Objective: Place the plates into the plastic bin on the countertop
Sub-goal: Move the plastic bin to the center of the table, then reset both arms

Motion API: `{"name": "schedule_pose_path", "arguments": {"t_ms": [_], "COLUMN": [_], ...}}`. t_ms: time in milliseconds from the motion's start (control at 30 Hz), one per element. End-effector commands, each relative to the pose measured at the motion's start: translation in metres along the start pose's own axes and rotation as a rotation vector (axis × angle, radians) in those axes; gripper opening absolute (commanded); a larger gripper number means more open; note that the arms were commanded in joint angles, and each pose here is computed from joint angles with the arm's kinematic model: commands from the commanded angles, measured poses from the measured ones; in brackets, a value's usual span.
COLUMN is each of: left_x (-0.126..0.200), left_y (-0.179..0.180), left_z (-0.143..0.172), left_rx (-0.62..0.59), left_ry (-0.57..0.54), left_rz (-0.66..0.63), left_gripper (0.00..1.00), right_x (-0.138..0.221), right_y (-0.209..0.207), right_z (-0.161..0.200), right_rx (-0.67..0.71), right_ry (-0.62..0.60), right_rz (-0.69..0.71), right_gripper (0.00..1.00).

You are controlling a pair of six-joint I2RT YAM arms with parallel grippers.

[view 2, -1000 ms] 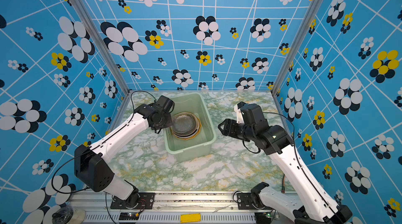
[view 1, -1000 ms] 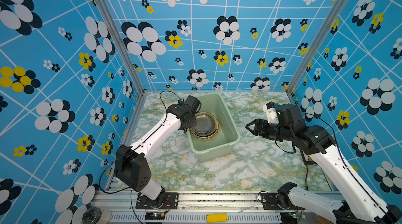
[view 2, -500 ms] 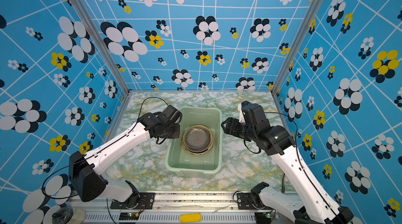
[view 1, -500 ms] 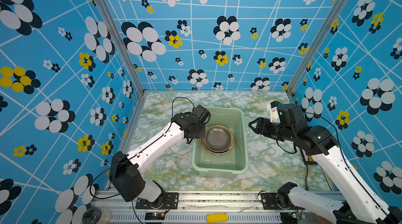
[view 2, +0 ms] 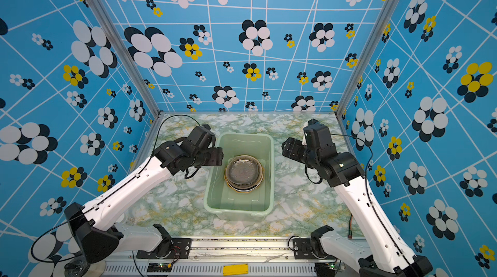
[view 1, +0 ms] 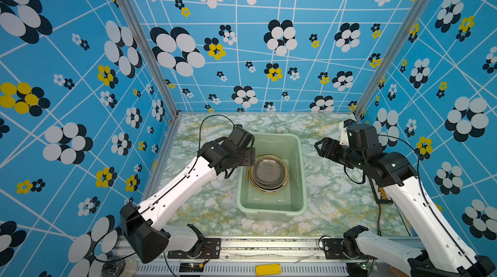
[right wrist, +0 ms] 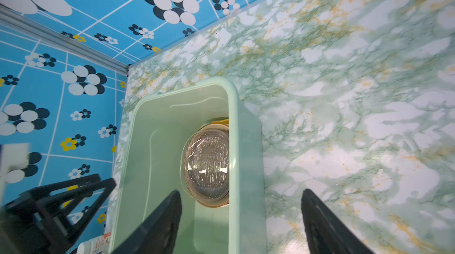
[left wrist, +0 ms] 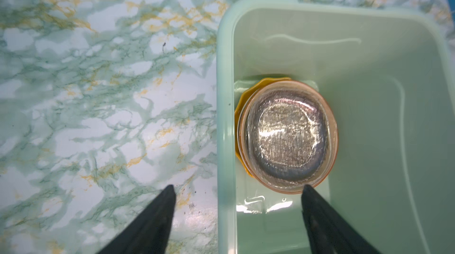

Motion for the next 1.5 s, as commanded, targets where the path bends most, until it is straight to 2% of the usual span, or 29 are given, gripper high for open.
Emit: {"name": "schedule_pose_path", "arguments": {"t_ms": [0, 67, 133, 267, 367, 467, 567, 667, 767, 867, 967, 1067, 1133, 1167, 1233, 1333, 1467], "left_x": [0.042, 0.052, 0.057, 0.049, 0.024, -0.013, -0.037, -0.059, -0.079, -0.097, -0.112, -0.130, -0.142, -0.148, -0.157, -0.157, -0.157], "left_y": [0.018, 0.044, 0.078, 0.153, 0.198, 0.228, 0.249, 0.254, 0.256, 0.247, 0.240, 0.239, 0.226, 0.218, 0.211, 0.212, 0.214], "left_z": [-0.044, -0.057, -0.063, -0.050, -0.024, 0.009, 0.042, 0.065, 0.077, 0.065, 0.047, 0.034, 0.033, 0.036, 0.045, 0.045, 0.044], "left_rx": [0.054, 0.076, 0.107, 0.174, 0.227, 0.218, 0.239, 0.211, 0.185, 0.122, 0.054, 0.053, -0.031, -0.075, -0.141, -0.128, -0.119], "left_ry": [-0.247, -0.347, -0.437, -0.551, -0.530, -0.491, -0.501, -0.533, -0.521, -0.517, -0.551, -0.548, -0.507, -0.491, -0.540, -0.529, -0.528], "left_rz": [0.004, -0.037, -0.134, -0.345, -0.434, -0.479, -0.549, -0.526, -0.487, -0.371, -0.289, -0.211, -0.145, -0.137, -0.119, -0.175, -0.178], "left_gripper": [0.99, 0.99, 0.99, 0.99, 0.99, 0.99, 0.99, 0.99, 0.99, 0.99, 0.99, 0.99, 0.99, 0.99, 0.99, 0.99, 0.99], "right_x": [0.001, -0.007, -0.014, -0.034, -0.053, -0.073, -0.096, -0.122, -0.141, -0.157, -0.172, -0.176, -0.185, -0.189, -0.193, -0.195, -0.196], "right_y": [-0.008, -0.023, -0.045, -0.098, -0.131, -0.161, -0.182, -0.187, -0.191, -0.190, -0.182, -0.176, -0.180, -0.183, -0.182, -0.181, -0.181], "right_z": [-0.039, -0.051, -0.059, -0.058, -0.038, -0.009, 0.022, 0.045, 0.055, 0.052, 0.049, 0.051, 0.058, 0.061, 0.060, 0.061, 0.061], "right_rx": [0.051, 0.058, 0.053, 0.093, 0.164, 0.216, 0.197, 0.214, 0.247, 0.293, 0.313, 0.312, 0.317, 0.311, 0.320, 0.328, 0.328], "right_ry": [-0.182, -0.225, -0.271, -0.360, -0.404, -0.413, -0.404, -0.407, -0.419, -0.443, -0.342, -0.413, -0.404, -0.410, -0.440, -0.386, -0.386], "right_rz": [0.049, 0.104, 0.187, 0.351, 0.437, 0.512, 0.518, 0.435, 0.402, 0.357, 0.268, 0.181, 0.179, 0.184, 0.176, 0.200, 0.206], "right_gripper": [0.81, 0.82, 0.82, 0.84, 0.86, 0.88, 0.88, 0.88, 0.88, 0.89, 0.86, 0.86, 0.86, 0.86, 0.91, 0.99, 0.99]}}
Point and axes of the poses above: each gripper's point midway between its finger pads, its own x axis back along the fingers, its own y axis along the line the jaws close on, z = x × y, the point moved 6 cm from there along x, back along the fingers, and after that the axes turned 1 degree about x, right-handed, at the moved point
